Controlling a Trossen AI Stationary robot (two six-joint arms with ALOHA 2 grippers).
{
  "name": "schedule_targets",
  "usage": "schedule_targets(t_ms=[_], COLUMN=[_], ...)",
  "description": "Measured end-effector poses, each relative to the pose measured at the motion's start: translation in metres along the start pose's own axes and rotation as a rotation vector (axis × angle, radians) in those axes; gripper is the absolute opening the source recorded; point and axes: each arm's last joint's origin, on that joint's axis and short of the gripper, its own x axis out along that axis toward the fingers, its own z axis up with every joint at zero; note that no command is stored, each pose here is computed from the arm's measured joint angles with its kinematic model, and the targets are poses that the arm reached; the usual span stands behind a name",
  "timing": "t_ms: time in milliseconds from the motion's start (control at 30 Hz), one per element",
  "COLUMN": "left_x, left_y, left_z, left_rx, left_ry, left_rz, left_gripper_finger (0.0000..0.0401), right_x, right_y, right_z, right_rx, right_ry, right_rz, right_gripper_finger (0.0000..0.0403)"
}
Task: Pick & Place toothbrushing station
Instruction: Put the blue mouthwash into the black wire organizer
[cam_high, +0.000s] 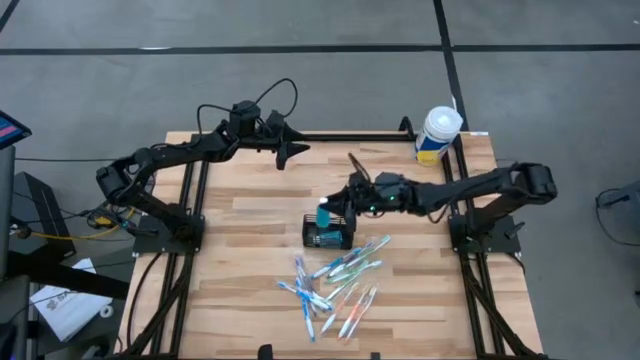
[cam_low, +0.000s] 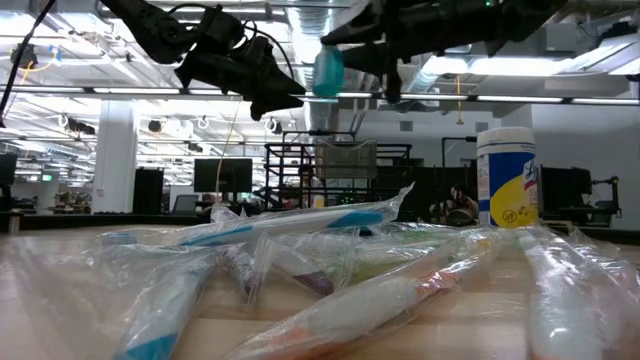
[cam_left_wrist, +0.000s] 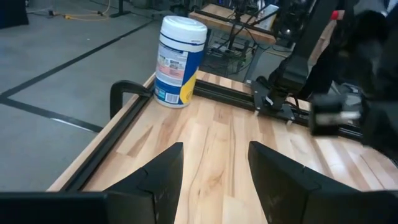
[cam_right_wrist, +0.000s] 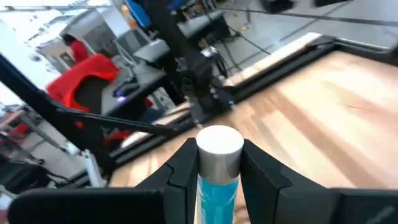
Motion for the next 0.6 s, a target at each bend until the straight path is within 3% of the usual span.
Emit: schedule_targets(t_ms=[233, 600], left_x=[0.000, 0.000], left_y=[0.000, 0.000], left_z=[0.001, 0.001], left_rx=[0.010, 0.039], left_ry=[-0.007, -0.013], left_rz=[0.000, -0.001], left_gripper_finger=[0.0176, 0.0176], right_x=[0.016, 0.024], right_y=[-0.012, -0.039], right_z=[-0.022, -0.028], right_rx=[-0.018, -0.075], right_ry=[0.069, 0.087], right_rz=[-0.023, -0.062], right_gripper_finger=[0.0081, 0.0081])
